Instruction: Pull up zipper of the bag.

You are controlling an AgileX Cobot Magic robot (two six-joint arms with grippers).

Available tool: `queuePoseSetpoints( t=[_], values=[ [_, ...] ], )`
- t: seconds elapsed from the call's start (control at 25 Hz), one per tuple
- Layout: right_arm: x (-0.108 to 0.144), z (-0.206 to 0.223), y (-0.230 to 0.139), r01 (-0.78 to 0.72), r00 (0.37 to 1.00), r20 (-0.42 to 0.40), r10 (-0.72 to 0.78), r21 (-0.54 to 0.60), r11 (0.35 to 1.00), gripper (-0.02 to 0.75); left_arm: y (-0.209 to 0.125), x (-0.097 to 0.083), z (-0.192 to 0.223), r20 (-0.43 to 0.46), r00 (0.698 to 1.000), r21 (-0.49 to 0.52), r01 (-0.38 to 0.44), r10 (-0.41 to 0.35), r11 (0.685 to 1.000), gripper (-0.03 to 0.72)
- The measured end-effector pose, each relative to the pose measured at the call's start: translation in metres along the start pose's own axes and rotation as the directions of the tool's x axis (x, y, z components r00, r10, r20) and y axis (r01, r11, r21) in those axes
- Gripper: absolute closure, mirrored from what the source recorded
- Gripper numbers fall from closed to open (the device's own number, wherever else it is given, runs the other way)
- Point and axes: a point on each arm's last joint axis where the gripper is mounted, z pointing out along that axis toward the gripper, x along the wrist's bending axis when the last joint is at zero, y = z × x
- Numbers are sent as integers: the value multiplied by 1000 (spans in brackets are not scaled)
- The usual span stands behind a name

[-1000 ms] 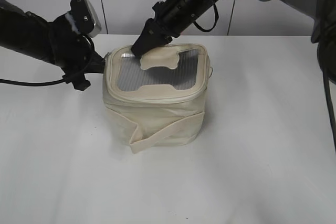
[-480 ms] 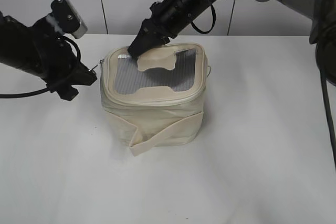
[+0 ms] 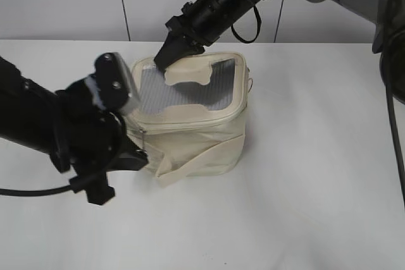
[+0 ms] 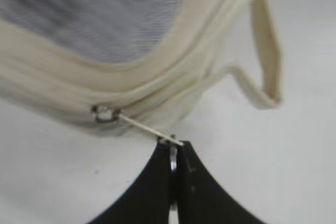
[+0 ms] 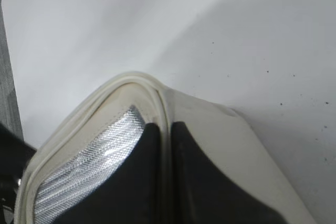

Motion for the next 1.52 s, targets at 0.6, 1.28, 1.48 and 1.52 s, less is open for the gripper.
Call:
queuePoseSetpoints(
  t=[0.6, 1.28, 1.48, 1.52],
  values=[
    [-7, -5, 1, -55, 998, 27, 56, -26, 998, 358, 49, -63, 18, 45, 987, -167, 158, -153, 973, 527],
    [-73, -141, -64, -333, 928, 105, 358, -201, 921, 450, 58, 82, -67, 186, 914, -371, 406, -362, 835, 351],
    [-45, -149, -135, -282, 899, 212, 382, -387, 878, 457, 105, 125, -25, 229, 951, -272, 266, -206, 925, 351],
    [-41, -149, -146, -258, 892, 246, 378, -411, 874, 457, 114, 128, -17, 228, 958, -251, 232, -175, 940, 349]
  ],
)
